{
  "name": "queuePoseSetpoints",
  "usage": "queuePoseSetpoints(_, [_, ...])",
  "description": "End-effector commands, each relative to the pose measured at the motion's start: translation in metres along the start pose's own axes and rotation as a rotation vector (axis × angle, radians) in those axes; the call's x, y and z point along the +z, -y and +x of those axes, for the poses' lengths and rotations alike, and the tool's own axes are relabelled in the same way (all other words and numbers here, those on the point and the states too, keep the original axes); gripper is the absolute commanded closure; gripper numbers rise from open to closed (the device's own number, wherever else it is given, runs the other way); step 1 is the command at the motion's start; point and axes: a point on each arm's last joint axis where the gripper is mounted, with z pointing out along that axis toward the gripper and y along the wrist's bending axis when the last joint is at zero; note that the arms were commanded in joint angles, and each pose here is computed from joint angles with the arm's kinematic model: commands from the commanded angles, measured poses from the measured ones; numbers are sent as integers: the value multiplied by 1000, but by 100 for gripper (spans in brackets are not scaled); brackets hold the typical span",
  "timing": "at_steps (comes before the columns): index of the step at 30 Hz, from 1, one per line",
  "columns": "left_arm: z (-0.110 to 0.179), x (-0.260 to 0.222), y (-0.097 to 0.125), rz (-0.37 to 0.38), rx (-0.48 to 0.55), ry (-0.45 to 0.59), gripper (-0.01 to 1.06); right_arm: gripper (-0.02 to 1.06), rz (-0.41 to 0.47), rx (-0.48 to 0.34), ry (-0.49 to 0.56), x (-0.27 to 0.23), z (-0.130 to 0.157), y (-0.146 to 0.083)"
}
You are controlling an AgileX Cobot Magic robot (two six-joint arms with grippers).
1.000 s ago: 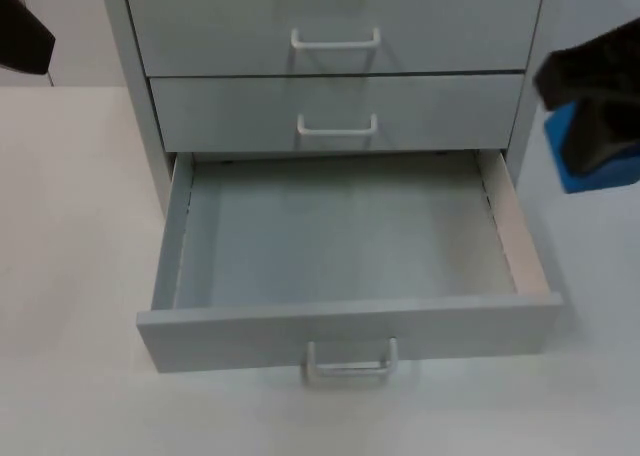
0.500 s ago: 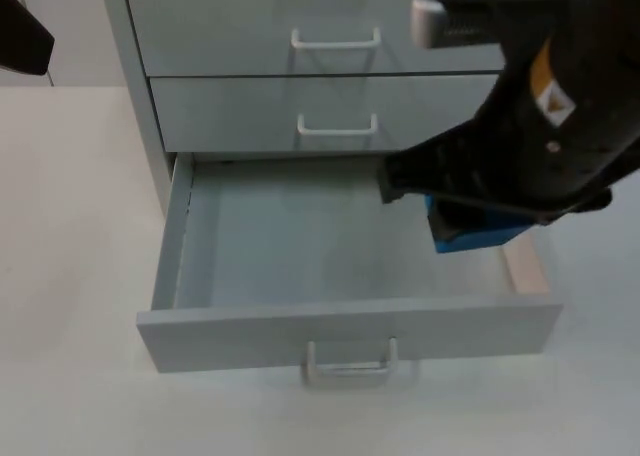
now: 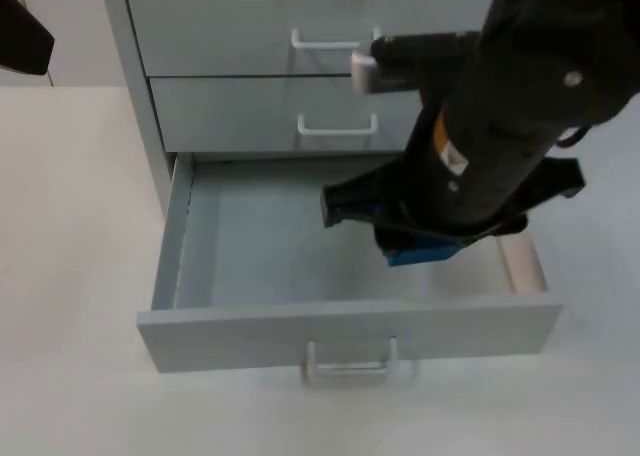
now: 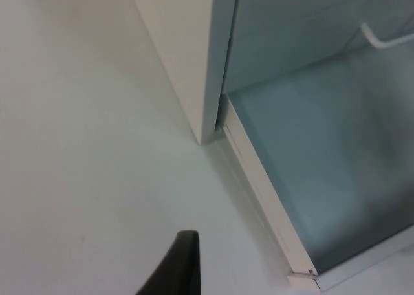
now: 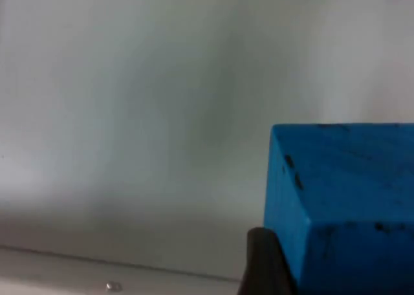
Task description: Open the drawer with the left hand, place the block into the drawer with the right hand, then close the drawer with the left hand.
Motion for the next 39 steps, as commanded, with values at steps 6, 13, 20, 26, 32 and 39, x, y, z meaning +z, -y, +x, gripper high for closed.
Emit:
queuePoseSetpoints(6, [1,-1,3,7,-2,-1,0,105,15,-20,29,31,5,-5])
queuePoseSetpoints(13, [1,-1,3,10,-7,3,0,105,-14,26,31,49,0,5])
queuePoseSetpoints(20, [1,-1,3,9,-7,5,0,105,-32,-8,60,49,-3,4])
queuePoseSetpoints(26, [1,-1,3,10,-9,5,0,105,-17,-34,88,49,-6,5])
queuePoseSetpoints(32, [1,-1,3,14,-14,7,0,105,-18,-33,86,52,-4,5])
queuePoseSetpoints(39, [1,-1,3,16,-14,4,0,105,-22,-43,52,69,5,3])
